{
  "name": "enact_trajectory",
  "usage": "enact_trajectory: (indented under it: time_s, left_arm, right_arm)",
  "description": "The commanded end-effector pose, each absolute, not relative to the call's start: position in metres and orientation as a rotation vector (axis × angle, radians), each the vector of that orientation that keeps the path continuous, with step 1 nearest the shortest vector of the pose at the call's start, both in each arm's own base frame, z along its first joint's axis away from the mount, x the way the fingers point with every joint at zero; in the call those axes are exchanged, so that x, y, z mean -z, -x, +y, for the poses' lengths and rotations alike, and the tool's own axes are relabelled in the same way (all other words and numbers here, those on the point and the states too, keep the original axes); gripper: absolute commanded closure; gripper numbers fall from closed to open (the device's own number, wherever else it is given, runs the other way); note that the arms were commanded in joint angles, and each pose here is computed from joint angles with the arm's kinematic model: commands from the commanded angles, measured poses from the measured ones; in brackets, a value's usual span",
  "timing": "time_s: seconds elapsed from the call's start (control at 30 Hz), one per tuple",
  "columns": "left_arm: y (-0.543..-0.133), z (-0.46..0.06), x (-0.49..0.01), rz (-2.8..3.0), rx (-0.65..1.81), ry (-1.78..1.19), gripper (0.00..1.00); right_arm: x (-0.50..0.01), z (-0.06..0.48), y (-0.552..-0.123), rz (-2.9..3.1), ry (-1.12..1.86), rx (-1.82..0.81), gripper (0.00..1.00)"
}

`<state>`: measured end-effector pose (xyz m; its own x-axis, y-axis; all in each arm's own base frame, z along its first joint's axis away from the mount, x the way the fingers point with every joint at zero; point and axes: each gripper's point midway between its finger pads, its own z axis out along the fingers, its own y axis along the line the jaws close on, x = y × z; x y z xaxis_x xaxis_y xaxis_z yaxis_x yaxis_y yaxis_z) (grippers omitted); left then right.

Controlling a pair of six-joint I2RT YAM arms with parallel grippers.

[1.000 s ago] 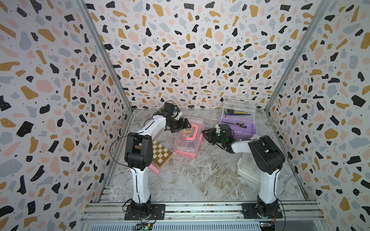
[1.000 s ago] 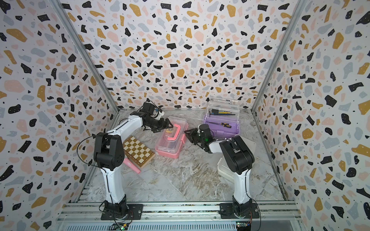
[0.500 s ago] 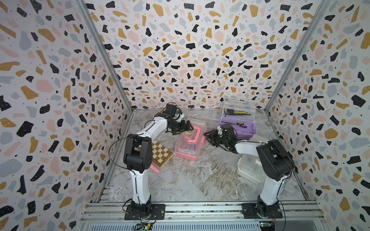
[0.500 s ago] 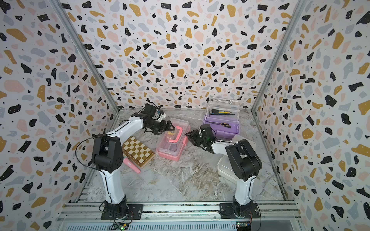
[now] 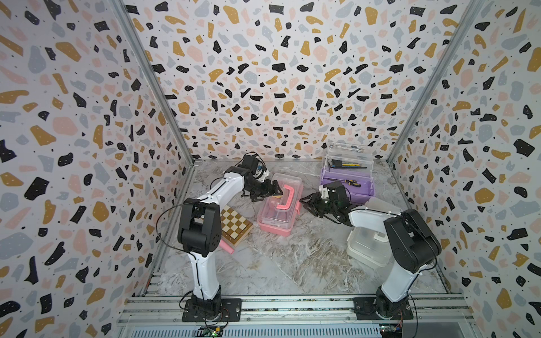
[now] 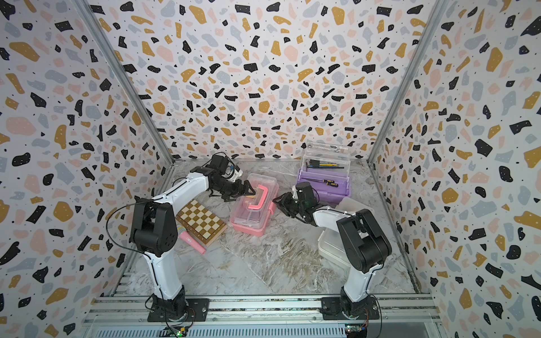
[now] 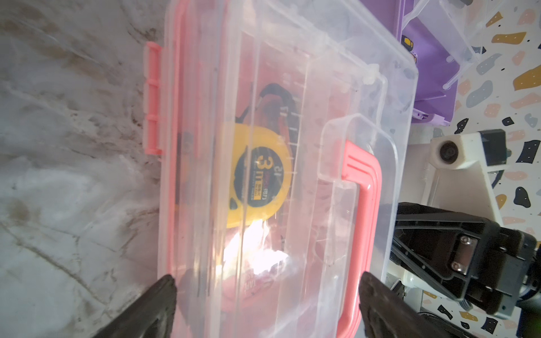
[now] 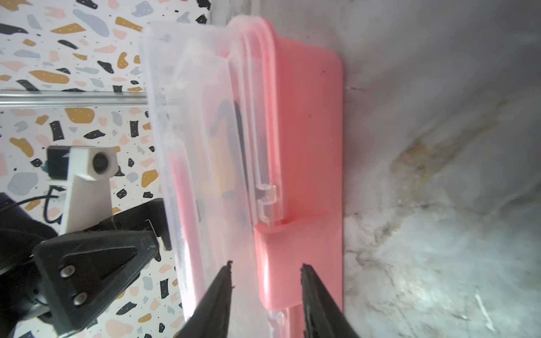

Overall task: Close toolboxes
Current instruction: Fasten the toolbox latch on the toolbox.

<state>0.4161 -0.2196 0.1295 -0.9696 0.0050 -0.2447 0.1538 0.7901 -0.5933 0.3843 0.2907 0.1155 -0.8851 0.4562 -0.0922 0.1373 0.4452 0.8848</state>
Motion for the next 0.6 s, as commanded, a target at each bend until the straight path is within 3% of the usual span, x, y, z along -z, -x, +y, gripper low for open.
enact_trajectory:
  time_s: [0.0,0.57]
  left_arm:
    - [-0.394,-0.232,-0.120,2.821,1.015,-0.120,0.06]
    - [-0.367,-0.272,-0.089,2.883,1.164,-0.176,0.08]
  right_arm:
    - [-0.118,0.306,-0.384,2.343,-0.486,-1.519,0.62]
    - [-0.140,0.366,-0.395,2.240,-0.379,-1.774,0.59]
